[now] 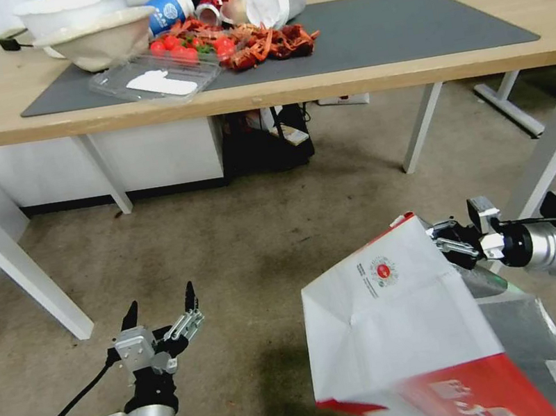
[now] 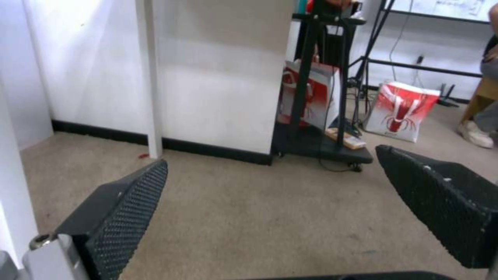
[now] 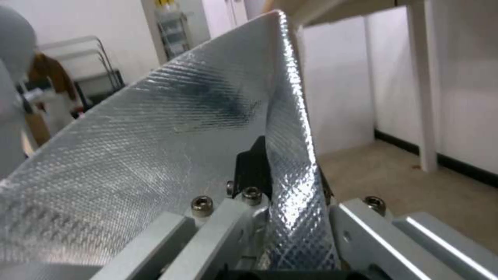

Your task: Pick up the food delivery bag from the floor and place it on the table.

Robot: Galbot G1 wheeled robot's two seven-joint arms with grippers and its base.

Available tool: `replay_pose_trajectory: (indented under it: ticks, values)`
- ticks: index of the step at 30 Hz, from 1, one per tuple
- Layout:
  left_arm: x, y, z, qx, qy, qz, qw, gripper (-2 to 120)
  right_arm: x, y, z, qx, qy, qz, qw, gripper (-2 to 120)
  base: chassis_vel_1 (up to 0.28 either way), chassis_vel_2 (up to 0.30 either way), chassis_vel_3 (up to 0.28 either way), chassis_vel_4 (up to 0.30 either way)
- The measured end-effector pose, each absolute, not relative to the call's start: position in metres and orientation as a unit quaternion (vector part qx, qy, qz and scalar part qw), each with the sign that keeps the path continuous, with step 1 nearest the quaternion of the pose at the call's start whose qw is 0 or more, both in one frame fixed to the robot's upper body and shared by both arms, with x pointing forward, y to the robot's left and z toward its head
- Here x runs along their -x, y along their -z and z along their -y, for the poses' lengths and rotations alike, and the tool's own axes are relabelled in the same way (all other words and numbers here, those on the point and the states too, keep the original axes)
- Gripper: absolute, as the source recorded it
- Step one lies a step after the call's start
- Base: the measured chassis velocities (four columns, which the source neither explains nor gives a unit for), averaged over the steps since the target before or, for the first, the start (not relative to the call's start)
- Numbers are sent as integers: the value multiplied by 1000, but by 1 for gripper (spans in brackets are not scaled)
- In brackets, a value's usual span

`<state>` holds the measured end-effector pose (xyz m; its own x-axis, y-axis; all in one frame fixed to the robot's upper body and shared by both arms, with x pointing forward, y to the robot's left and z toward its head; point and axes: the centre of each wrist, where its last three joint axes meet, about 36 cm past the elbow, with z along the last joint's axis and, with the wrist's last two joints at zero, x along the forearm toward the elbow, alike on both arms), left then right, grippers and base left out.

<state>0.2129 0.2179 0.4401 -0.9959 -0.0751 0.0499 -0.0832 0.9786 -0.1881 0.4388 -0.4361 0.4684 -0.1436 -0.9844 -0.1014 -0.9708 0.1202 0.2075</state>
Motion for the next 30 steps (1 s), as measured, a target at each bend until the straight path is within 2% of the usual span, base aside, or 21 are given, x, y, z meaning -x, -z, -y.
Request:
replay_pose_trajectory:
  ticks: [7,30]
  values:
    - [-213,-448,-219,-47,-100,993,29,100,-432,-469,424,-667,153,729,18,0,0,0,0,0]
    - [-214,-452,-220,-35,-117,992,8,100,-424,-472,415,-681,162,714,10,0,0,0,0,0]
